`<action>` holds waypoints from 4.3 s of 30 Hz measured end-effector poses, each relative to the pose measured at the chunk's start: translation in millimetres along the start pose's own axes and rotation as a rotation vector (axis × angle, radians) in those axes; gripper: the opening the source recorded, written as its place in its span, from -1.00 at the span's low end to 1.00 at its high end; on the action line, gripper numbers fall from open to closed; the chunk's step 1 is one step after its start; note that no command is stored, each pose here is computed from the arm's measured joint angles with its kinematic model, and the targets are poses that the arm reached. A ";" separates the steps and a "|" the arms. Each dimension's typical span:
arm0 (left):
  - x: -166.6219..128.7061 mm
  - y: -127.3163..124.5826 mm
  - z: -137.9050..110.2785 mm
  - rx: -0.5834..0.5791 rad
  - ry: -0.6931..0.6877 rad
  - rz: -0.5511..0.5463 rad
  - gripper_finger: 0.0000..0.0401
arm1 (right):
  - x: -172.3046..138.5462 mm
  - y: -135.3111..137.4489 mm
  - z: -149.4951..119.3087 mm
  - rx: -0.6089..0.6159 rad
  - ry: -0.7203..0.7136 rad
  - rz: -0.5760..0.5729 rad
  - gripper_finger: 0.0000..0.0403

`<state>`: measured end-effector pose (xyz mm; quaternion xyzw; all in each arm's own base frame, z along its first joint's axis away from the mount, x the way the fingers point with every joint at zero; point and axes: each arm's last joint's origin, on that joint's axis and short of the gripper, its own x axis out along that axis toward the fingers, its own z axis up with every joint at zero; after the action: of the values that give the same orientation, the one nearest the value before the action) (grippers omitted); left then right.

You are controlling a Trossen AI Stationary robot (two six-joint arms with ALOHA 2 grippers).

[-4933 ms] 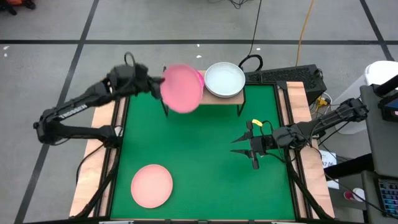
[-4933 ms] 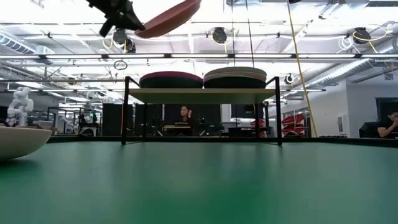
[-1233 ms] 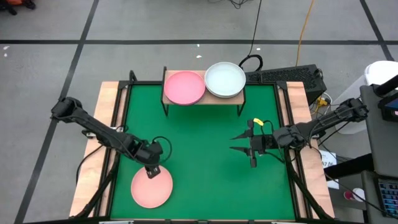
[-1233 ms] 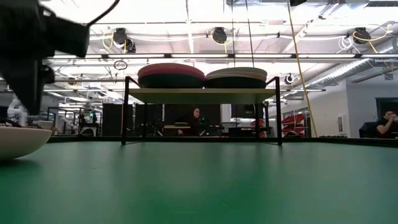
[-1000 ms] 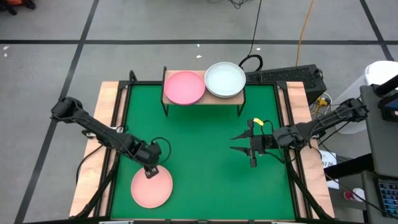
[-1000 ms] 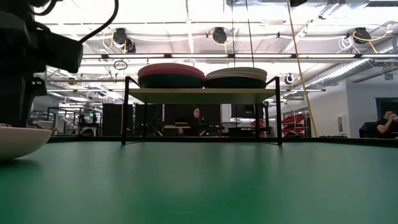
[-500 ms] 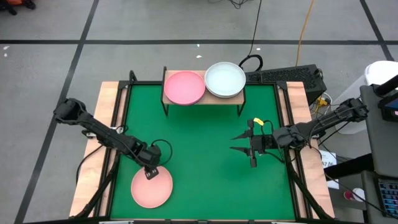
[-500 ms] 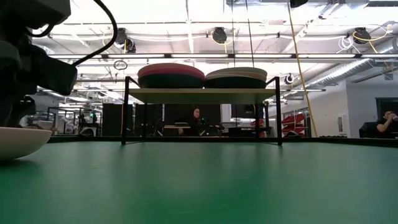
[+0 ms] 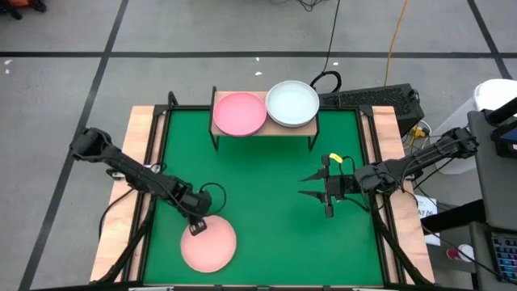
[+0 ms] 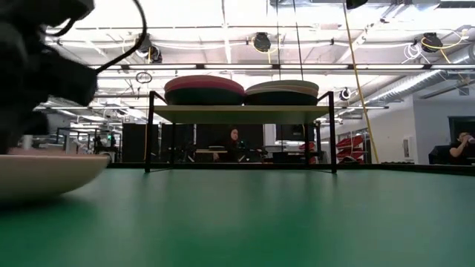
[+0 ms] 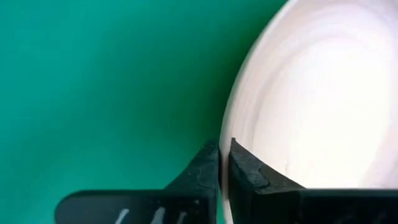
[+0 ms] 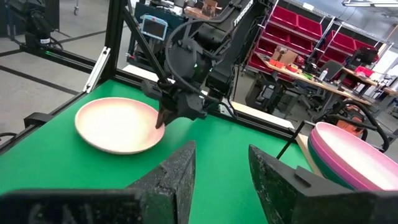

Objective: Place and stack plates onto a shelf
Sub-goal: Stack the light orange plate on top of the light pink plate on the shelf, then return to Home Position

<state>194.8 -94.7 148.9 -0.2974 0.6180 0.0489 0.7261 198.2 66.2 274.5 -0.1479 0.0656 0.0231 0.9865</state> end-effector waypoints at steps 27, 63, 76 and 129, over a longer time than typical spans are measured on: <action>-284.1 84.6 106.0 -0.290 -0.925 0.274 -0.94 | 0.1 -0.2 1.0 -0.008 -0.009 -0.002 -0.35; -355.9 113.8 88.4 -0.071 -1.045 0.109 -0.32 | -2.5 -1.6 1.9 -0.010 -0.012 -0.004 -0.36; -339.0 54.0 -15.6 0.395 -1.273 0.085 -0.46 | -65.7 -47.2 11.8 0.022 -0.079 -0.164 -0.88; -109.7 148.3 -11.9 0.571 -1.644 -0.075 -0.99 | -96.5 -37.0 -110.3 0.100 -0.285 -0.480 -1.00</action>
<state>94.0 53.3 194.7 0.0053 -0.1237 0.0673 0.9900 91.5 -4.2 193.8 -0.1055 -0.1095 -0.1938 0.9692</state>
